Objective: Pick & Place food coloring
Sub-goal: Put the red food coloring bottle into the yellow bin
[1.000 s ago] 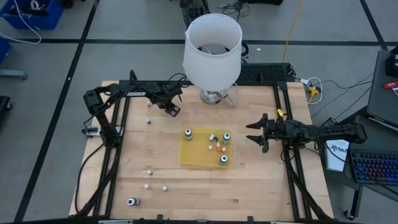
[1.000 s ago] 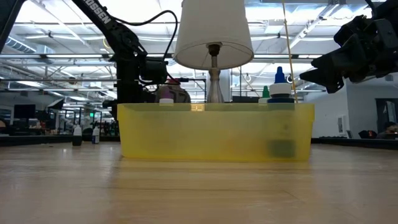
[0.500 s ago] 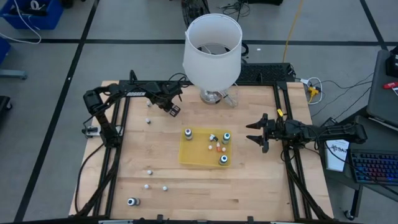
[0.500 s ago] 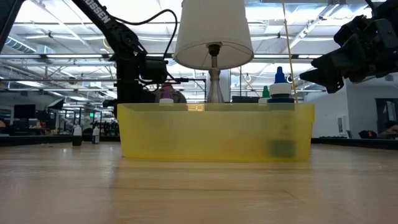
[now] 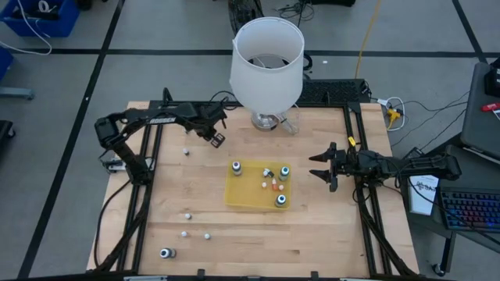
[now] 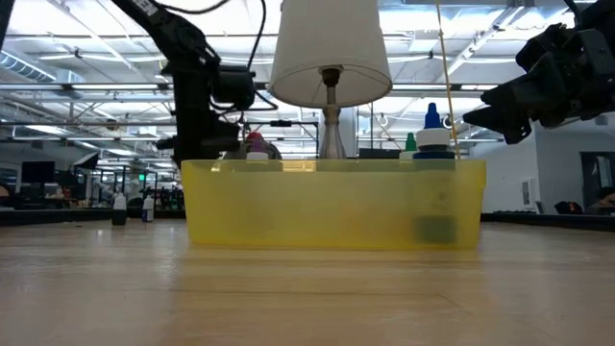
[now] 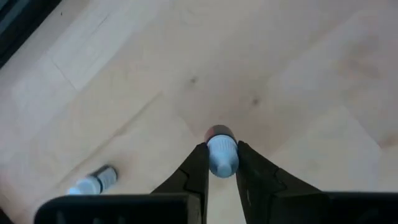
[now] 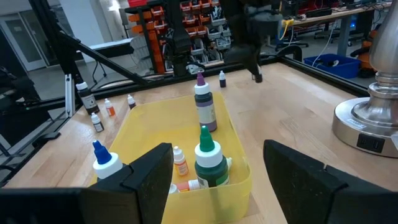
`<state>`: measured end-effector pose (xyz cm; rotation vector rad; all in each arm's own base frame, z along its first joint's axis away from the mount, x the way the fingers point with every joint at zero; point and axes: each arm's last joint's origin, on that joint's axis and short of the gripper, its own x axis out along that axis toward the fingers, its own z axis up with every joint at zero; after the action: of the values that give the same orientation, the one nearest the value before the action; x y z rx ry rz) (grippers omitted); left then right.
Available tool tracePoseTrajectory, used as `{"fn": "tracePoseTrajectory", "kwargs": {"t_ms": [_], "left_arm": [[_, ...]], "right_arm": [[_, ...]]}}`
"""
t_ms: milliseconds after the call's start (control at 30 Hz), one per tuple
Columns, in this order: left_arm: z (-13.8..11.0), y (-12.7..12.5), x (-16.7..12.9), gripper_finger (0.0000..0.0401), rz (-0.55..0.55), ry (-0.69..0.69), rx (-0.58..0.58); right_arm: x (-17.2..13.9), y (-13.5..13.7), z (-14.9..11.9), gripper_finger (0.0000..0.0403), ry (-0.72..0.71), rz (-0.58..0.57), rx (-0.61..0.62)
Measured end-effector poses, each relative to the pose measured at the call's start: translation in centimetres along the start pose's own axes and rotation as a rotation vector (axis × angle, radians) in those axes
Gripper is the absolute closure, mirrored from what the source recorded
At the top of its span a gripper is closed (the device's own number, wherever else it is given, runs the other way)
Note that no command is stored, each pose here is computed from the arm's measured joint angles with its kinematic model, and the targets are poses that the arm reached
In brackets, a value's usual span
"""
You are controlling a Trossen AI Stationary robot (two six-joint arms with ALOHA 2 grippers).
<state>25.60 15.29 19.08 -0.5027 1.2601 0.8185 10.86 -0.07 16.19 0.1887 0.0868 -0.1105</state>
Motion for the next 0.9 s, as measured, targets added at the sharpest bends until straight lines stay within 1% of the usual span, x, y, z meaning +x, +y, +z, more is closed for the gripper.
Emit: {"fn": "tracePoseTrajectory", "kwargs": {"t_ms": [200, 400, 633, 767, 900], "left_arm": [[-1.7, -2.0, -3.1, 0.0343, -0.044, -0.045, 0.039], [-3.6, -4.8, -6.1, 0.0343, -0.204, -0.098, 0.100], [-5.8, -8.1, -9.3, 0.0343, -0.322, -0.155, 0.178], [-6.2, -10.2, -12.5, 0.0343, -0.385, -0.233, 0.230], [-6.0, -12.6, -16.1, 0.0343, -0.459, -0.333, 0.330]], "right_arm": [[0.0, 0.0, 0.0, 0.0165, 0.000, 0.000, 0.000], [0.0, 0.0, 0.0, 0.0165, 0.000, 0.000, 0.000], [0.0, 0.0, 0.0, 0.0165, 0.000, 0.000, 0.000], [0.0, 0.0, 0.0, 0.0165, -0.003, 0.000, 0.000], [0.0, 0.0, 0.0, 0.0165, -0.002, 0.000, 0.000]]}}
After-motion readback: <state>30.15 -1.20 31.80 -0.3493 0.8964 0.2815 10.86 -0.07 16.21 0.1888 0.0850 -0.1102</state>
